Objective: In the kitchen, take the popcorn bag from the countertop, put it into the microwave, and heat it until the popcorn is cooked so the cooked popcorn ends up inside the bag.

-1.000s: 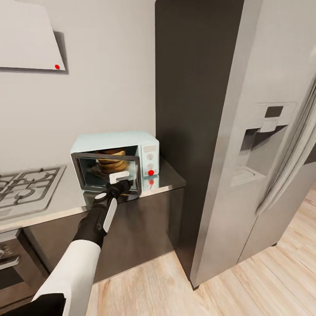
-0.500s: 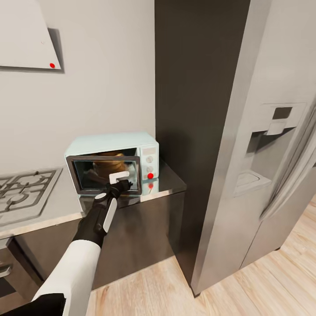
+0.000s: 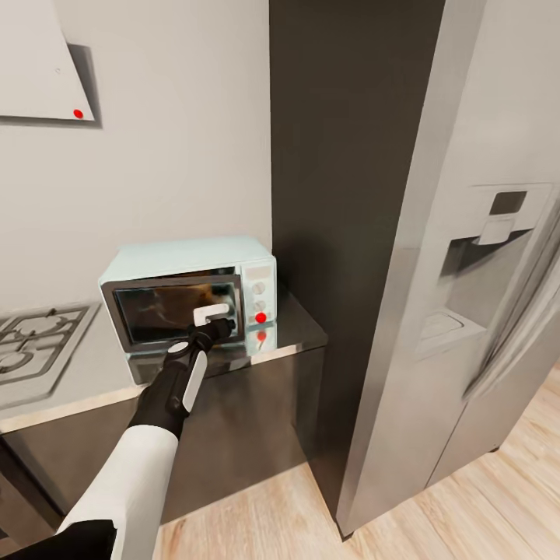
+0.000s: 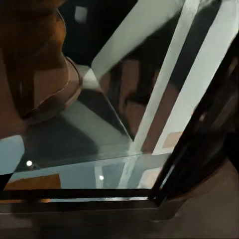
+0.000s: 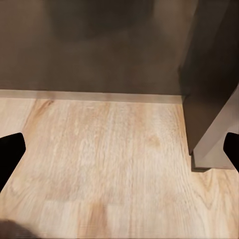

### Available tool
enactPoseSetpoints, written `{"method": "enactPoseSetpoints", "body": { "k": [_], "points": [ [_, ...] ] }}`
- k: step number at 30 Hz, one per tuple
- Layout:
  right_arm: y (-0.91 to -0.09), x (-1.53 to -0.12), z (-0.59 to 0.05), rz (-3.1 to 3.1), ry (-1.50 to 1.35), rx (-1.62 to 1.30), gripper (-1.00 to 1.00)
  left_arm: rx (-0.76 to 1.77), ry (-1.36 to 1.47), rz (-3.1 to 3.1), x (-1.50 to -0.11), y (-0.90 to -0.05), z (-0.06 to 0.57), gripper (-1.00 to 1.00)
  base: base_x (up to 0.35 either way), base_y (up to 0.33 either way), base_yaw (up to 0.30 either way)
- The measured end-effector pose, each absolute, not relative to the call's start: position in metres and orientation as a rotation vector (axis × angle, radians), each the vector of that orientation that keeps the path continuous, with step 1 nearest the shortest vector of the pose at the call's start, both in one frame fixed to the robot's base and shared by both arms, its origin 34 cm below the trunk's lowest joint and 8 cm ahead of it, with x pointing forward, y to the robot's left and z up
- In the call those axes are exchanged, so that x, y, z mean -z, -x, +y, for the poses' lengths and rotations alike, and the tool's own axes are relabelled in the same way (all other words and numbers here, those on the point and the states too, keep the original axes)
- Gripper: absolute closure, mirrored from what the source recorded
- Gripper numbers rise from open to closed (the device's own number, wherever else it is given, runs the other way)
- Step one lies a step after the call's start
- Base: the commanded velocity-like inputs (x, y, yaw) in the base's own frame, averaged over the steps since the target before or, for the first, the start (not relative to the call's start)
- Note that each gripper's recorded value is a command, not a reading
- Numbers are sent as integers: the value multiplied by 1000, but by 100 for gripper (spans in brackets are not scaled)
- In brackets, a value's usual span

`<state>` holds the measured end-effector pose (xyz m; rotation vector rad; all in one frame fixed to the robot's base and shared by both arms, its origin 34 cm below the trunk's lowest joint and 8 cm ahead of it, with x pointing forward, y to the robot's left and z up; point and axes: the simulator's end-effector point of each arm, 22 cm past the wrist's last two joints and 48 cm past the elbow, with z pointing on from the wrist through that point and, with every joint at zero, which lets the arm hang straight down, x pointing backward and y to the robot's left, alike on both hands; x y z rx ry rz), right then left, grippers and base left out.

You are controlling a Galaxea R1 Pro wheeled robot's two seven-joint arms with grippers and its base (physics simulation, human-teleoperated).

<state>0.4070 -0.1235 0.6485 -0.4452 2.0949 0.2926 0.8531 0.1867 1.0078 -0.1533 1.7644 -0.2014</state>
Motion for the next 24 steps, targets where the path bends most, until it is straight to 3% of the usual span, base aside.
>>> {"method": "enactPoseSetpoints", "body": {
  "k": [24],
  "points": [
    [-401, -642, -124, 2113, 451, -295, -100, 202, 156, 1766, -1006, -853, 188, -100, 69, 0, 0]
  ]
}}
